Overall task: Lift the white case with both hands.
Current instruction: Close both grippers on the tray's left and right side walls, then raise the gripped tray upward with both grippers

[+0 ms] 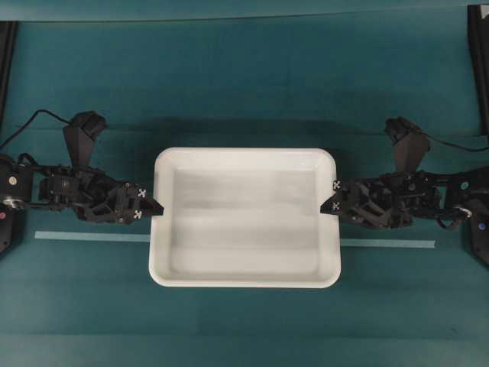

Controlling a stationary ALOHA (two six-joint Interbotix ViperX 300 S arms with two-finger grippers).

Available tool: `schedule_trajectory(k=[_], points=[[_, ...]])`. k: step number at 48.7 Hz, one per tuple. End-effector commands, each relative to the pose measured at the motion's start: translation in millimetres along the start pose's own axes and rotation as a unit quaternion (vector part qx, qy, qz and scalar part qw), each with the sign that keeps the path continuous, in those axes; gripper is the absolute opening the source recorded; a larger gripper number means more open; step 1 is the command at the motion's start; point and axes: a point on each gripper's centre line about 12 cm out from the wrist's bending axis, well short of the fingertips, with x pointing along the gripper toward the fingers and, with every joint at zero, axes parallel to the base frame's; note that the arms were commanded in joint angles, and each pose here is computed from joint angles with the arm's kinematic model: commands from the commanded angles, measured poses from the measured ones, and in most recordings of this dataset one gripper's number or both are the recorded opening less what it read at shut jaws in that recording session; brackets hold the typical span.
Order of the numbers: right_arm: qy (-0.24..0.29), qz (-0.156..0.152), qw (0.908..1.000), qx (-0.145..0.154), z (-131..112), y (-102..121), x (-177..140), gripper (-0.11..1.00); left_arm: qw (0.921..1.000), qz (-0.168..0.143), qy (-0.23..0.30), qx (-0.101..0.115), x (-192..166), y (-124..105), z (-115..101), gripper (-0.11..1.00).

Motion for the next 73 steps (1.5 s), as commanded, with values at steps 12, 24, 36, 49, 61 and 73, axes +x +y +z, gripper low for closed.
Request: schedule_trajectory(k=[12, 24, 36, 49, 61, 73], points=[[0.038, 0.008, 0.9989, 0.027, -2.9, 40.7, -34.0, 0.10, 0.9992, -0.025, 0.018, -0.026, -21.2, -48.1, -4.6, 0.09], [0.071, 0.018, 0.9969, 0.031, -1.1, 78.8, -79.0, 0.10, 0.9991, -0.029, 0.014, -0.028, -57.6, -89.7, 8.5, 0.09], [0.089, 0.036, 0.9944, 0.045, -0.1, 112.1, -111.9, 0.10, 0.9979, -0.053, 0.006, -0.036, -90.8, -115.4, 18.0, 0.09], [0.100, 0.064, 0.9913, 0.056, 0.8, 148.5, -141.6, 0.10, 0.9939, -0.086, 0.007, -0.068, -114.6, -142.1, 22.0, 0.09], [0.089, 0.089, 0.9892, 0.075, 7.9, 170.4, -164.0, 0.10, 0.9969, -0.038, 0.015, -0.068, -142.2, -170.8, 29.7, 0.09], [0.085, 0.106, 0.9872, 0.085, 12.7, 187.2, -207.1, 0.10, 0.9965, -0.049, 0.008, -0.067, -165.0, -201.9, 40.5, 0.09]])
